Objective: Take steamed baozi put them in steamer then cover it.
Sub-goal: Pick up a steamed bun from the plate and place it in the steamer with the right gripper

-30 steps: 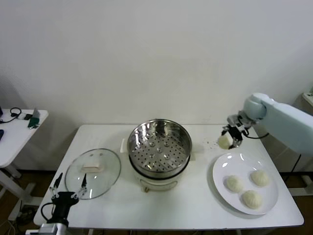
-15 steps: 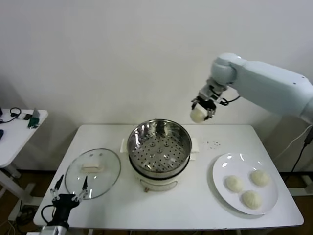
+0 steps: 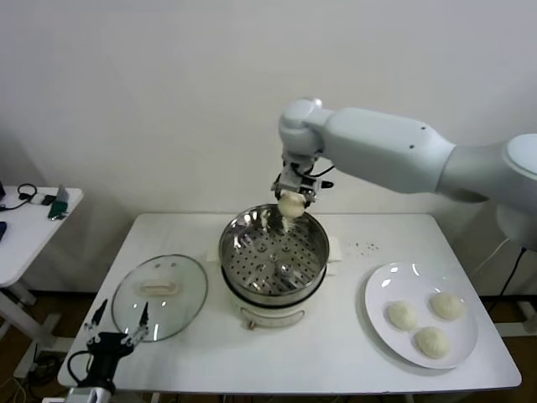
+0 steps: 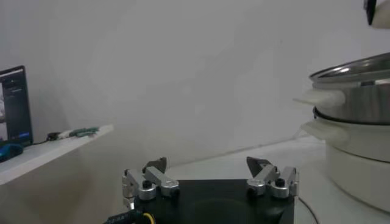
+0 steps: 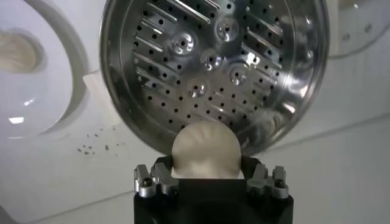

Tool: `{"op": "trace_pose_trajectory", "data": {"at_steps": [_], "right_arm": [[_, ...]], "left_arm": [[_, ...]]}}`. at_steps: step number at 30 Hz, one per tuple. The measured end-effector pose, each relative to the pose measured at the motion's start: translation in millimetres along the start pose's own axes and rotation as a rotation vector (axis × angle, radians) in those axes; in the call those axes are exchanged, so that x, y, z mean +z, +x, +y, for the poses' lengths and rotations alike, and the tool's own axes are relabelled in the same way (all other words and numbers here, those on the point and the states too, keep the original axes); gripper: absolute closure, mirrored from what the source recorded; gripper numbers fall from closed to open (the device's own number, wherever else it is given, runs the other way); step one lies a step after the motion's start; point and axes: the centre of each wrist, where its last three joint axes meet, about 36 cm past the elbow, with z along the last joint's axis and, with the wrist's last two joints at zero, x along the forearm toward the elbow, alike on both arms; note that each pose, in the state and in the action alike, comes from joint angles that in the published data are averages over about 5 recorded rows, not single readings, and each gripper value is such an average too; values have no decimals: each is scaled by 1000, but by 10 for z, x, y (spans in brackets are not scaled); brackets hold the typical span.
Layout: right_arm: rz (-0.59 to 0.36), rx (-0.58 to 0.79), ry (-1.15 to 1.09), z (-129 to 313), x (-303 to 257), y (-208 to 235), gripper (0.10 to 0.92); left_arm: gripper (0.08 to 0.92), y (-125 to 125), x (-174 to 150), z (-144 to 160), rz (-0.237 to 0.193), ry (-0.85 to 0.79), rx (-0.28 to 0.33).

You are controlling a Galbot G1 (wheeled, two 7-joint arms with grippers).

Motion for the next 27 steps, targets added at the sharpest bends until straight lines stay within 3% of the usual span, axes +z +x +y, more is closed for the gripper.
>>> {"op": "trace_pose_trajectory", "data": {"at_steps": [18,27], "right_arm": [[-2,-40,176,-371,-471,-826,306],[11,-40,182,-367,-472,-939,202]], "left_arm": [[177,79,11,-20,23,12,-10],[177,89,28,-35,29,17,-12]]}}
